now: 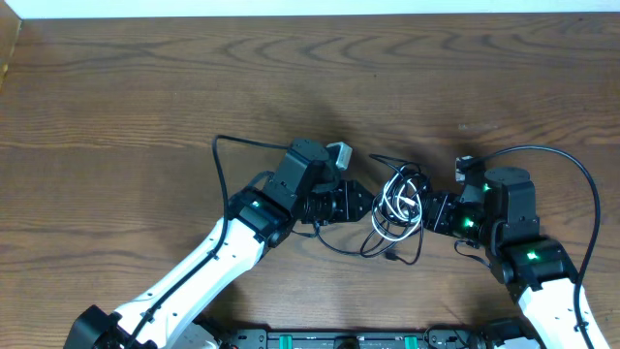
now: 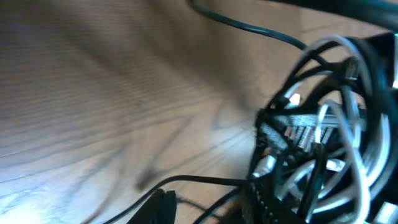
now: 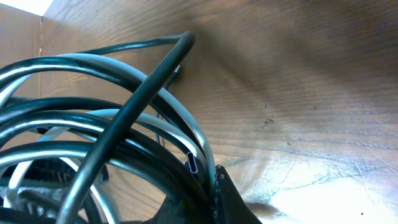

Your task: Untangle cables

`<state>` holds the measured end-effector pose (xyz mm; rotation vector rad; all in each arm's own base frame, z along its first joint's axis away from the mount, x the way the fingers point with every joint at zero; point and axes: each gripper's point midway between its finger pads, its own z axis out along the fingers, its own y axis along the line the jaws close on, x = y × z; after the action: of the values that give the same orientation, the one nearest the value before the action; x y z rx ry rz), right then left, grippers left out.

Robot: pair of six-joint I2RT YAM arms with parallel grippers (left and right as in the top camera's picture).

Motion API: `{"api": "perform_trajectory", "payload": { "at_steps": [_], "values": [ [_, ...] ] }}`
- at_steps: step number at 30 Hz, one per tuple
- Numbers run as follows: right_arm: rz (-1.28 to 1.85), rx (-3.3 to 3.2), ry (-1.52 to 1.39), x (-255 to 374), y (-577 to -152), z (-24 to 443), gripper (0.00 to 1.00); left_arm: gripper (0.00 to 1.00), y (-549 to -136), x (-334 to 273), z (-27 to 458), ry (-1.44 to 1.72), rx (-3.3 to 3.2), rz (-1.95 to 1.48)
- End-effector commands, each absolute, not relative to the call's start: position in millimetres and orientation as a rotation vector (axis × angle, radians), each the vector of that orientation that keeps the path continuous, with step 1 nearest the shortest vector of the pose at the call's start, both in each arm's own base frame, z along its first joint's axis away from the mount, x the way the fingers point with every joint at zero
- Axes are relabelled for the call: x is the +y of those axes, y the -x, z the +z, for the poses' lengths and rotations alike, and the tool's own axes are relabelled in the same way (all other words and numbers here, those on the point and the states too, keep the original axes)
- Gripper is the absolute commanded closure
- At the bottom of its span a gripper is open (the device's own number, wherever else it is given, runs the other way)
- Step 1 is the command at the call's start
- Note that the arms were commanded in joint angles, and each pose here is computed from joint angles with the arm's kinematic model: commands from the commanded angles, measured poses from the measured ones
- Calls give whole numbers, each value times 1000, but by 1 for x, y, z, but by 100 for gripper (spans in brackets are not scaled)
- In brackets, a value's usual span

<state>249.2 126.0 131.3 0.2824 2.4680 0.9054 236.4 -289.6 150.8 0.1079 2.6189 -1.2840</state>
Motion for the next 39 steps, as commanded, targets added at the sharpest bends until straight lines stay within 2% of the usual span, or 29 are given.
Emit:
{"api": "perform_trajectory", "payload": {
  "at_steps": [1,15,22,39],
  "values": [
    [935,2466,-291,128,-248,134,99,61,-228,-293,154,-139,2626,-1345],
    [934,2472,-294,128,-247,133,99,65,-223,-295,156,-194,2624,-1377],
    [934,2473,-294,128,-247,133,99,68,-233,-273,149,-74,2666,-1309],
    [919,2497,-308,126,-243,129,99,69,-198,-295,164,-238,2666,-1430]
  ]
}}
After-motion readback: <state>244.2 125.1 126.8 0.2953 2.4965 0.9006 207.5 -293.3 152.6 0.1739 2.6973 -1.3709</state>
